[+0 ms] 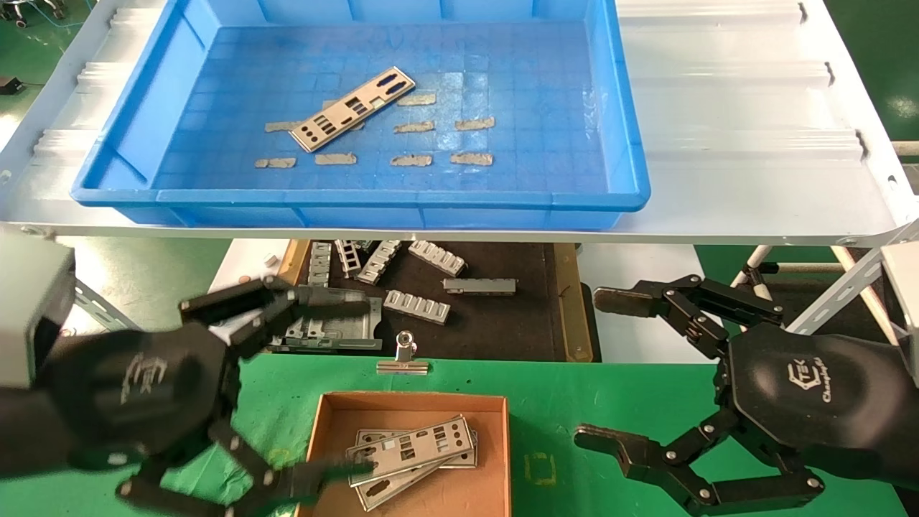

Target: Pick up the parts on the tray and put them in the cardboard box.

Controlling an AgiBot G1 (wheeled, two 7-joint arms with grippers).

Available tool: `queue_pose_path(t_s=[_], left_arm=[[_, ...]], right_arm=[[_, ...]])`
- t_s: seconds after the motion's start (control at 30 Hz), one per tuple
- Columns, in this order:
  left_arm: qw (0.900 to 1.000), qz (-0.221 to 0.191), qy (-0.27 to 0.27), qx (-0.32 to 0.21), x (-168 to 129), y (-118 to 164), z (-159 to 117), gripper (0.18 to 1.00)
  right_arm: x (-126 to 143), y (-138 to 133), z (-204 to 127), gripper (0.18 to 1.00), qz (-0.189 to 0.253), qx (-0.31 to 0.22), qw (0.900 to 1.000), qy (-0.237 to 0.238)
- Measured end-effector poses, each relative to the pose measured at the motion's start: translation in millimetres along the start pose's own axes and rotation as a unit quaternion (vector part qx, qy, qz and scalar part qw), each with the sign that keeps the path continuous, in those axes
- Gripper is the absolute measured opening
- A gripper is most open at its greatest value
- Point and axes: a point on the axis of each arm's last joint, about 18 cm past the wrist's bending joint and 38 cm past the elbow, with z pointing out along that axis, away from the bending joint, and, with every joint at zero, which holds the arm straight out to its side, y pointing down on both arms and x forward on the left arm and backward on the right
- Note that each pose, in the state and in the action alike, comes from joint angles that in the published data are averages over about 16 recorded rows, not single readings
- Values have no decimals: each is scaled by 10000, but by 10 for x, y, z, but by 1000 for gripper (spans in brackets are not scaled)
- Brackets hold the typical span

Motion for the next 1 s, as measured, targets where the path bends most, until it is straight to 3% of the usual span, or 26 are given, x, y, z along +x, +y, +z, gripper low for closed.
queue_pose_path(t_s=[0.43,0.7,1.0], left_arm=[[9891,264,-1450,3,-1132,-224,136,1001],[9776,390,-2028,-412,-1747,-280,323,1001],[9638,517,-2426,-978,-2136,-260,501,1001]], right_arm=[[0,0,0,889,0,0,10000,0],[0,0,0,730,0,0,10000,0],[0,0,0,520,0,0,10000,0]])
